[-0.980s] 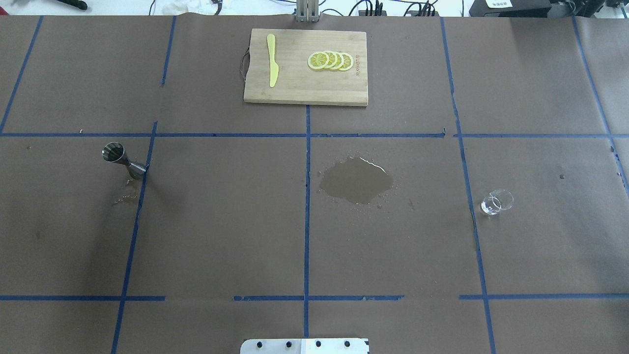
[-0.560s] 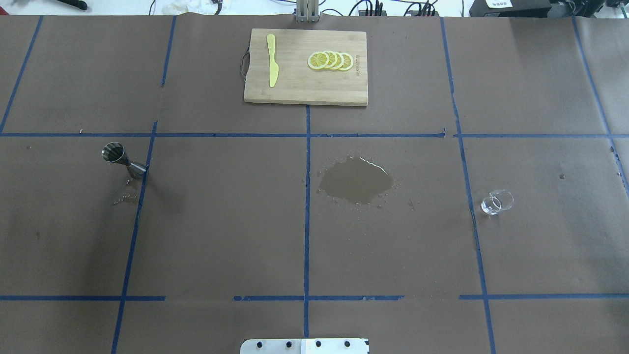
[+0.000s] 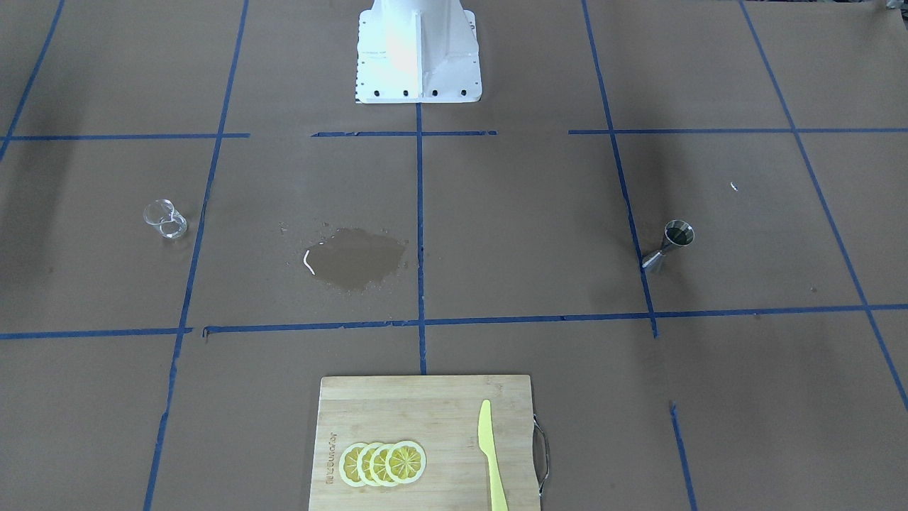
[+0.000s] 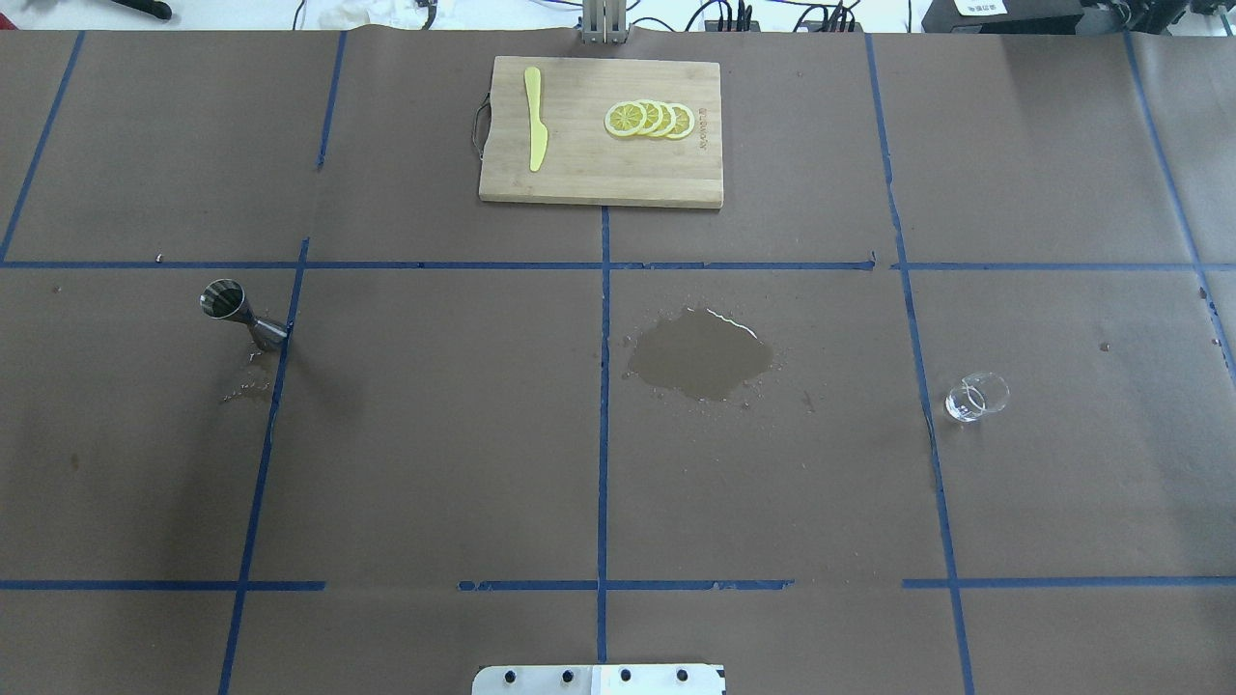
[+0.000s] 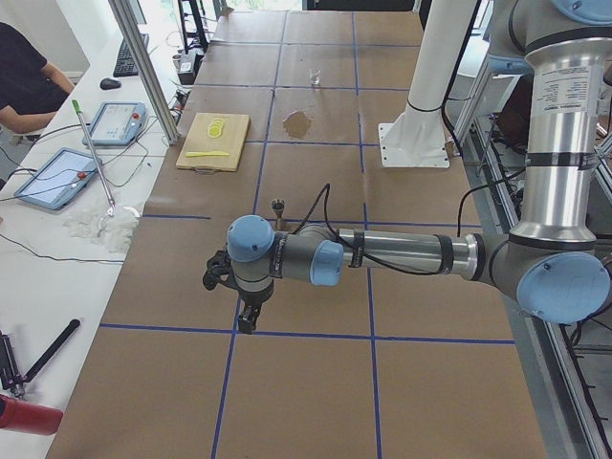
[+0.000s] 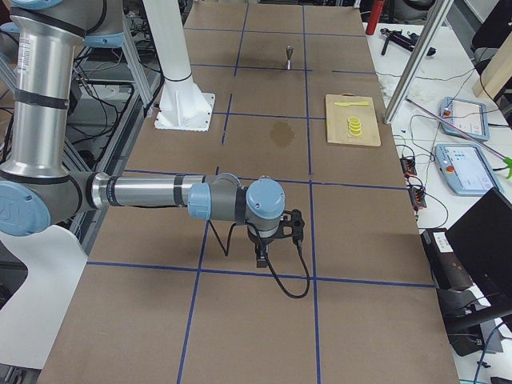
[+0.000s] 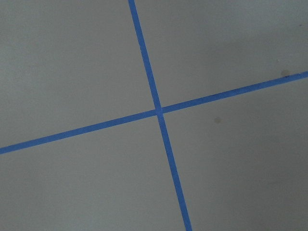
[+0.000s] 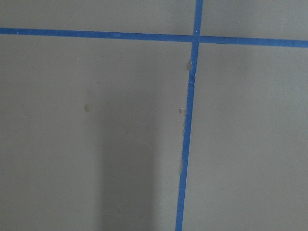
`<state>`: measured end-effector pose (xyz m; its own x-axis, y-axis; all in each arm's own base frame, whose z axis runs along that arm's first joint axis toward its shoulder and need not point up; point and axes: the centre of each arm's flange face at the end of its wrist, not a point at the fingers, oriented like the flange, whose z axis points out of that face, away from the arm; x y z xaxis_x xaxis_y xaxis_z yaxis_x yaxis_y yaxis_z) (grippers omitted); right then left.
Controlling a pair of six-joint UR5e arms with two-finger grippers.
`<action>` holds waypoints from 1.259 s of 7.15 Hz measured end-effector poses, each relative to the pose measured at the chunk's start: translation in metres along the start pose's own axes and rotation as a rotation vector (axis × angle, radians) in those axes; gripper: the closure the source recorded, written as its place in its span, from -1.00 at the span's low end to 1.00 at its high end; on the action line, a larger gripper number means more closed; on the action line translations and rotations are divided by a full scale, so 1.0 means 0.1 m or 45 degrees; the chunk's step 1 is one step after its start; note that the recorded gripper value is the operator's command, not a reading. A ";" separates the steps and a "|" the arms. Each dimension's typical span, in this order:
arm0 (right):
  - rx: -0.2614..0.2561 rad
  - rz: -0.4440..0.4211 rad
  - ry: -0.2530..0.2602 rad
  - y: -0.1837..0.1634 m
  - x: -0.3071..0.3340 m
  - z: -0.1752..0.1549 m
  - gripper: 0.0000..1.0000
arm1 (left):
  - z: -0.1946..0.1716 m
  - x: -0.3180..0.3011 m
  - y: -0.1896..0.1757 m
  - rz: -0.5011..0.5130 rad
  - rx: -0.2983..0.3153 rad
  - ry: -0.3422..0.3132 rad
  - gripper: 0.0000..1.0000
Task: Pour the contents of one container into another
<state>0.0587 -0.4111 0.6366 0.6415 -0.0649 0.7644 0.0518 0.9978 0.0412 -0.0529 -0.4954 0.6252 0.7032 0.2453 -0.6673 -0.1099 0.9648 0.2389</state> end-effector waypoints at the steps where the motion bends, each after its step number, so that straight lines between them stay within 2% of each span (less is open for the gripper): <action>1: 0.022 0.004 -0.003 -0.01 0.09 0.01 -1.00 | -0.01 0.00 -0.01 -0.002 0.001 -0.002 -1.00; 5: 0.079 0.010 -0.001 -0.03 0.18 -0.11 -1.00 | -0.02 0.01 -0.02 -0.029 0.001 0.000 -1.00; 7: 0.108 0.005 0.004 -0.03 0.21 -0.17 -1.00 | -0.06 0.04 -0.09 -0.183 0.016 0.006 -1.00; 9: 0.151 0.042 0.007 -0.04 0.21 -0.23 -1.00 | -0.08 0.07 -0.14 -0.237 0.027 0.008 -1.00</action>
<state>0.0897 -0.4171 0.6379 0.6457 -0.0318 0.7629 -0.0601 0.9939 0.0923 -0.0526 -0.5061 0.6117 0.7055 0.0636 -0.7059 0.0364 0.9914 0.1257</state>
